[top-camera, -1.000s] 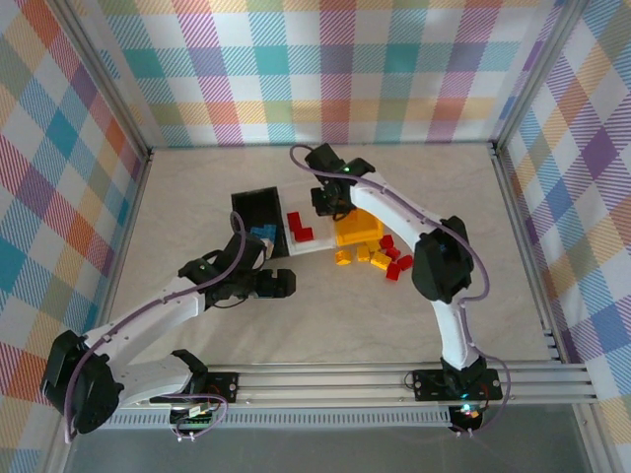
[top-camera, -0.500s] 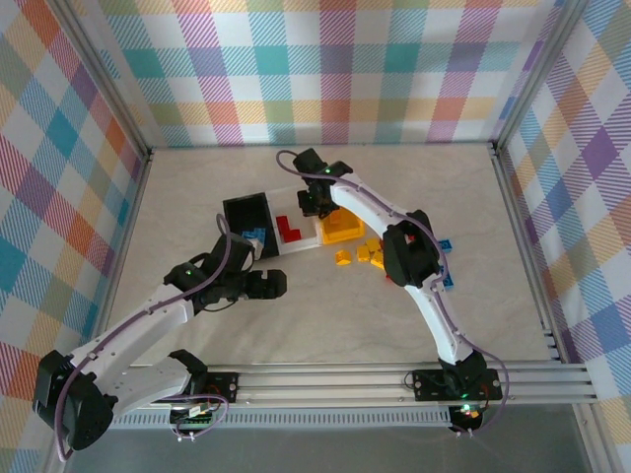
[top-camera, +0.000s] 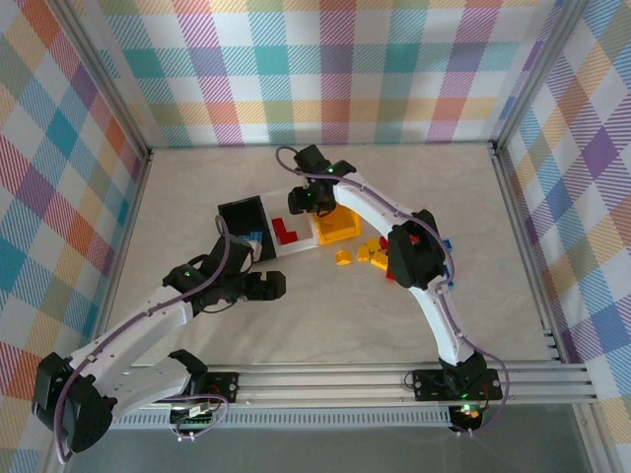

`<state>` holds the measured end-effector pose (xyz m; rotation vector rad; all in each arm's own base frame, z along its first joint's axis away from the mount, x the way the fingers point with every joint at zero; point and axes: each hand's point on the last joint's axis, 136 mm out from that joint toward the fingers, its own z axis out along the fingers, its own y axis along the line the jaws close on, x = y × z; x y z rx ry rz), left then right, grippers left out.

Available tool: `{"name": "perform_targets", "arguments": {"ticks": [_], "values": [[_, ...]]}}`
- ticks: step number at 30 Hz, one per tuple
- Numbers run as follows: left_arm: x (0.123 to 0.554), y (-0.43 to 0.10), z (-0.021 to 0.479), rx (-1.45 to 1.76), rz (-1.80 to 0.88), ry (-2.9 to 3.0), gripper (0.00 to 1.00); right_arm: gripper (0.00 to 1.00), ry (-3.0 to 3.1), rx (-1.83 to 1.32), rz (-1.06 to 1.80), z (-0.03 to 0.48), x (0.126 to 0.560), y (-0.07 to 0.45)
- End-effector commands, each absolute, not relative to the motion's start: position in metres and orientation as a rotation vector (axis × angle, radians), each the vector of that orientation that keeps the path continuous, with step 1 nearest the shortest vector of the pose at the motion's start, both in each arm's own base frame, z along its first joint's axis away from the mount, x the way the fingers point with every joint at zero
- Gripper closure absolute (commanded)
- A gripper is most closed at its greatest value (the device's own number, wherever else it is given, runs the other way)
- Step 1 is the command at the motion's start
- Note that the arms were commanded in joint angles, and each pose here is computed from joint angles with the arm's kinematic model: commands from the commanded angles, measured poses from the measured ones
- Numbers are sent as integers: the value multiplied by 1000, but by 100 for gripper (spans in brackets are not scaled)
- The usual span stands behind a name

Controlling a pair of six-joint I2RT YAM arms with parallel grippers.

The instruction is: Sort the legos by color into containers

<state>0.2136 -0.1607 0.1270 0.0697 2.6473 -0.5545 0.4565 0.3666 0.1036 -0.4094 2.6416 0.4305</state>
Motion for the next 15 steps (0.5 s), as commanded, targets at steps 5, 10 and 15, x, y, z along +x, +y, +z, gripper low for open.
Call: {"name": "perform_targets", "arguments": {"ticks": [5,10,15], "values": [[208,-164,137,58,-628,2628,6,40,2476,-394,536,202,436,360],[212,-182,141,103,-675,2604,6,40,2487,-307,437,223,390,303],[223,-197,139,110,-682,2586,6,37,2653,-324,369,171,324,255]]}}
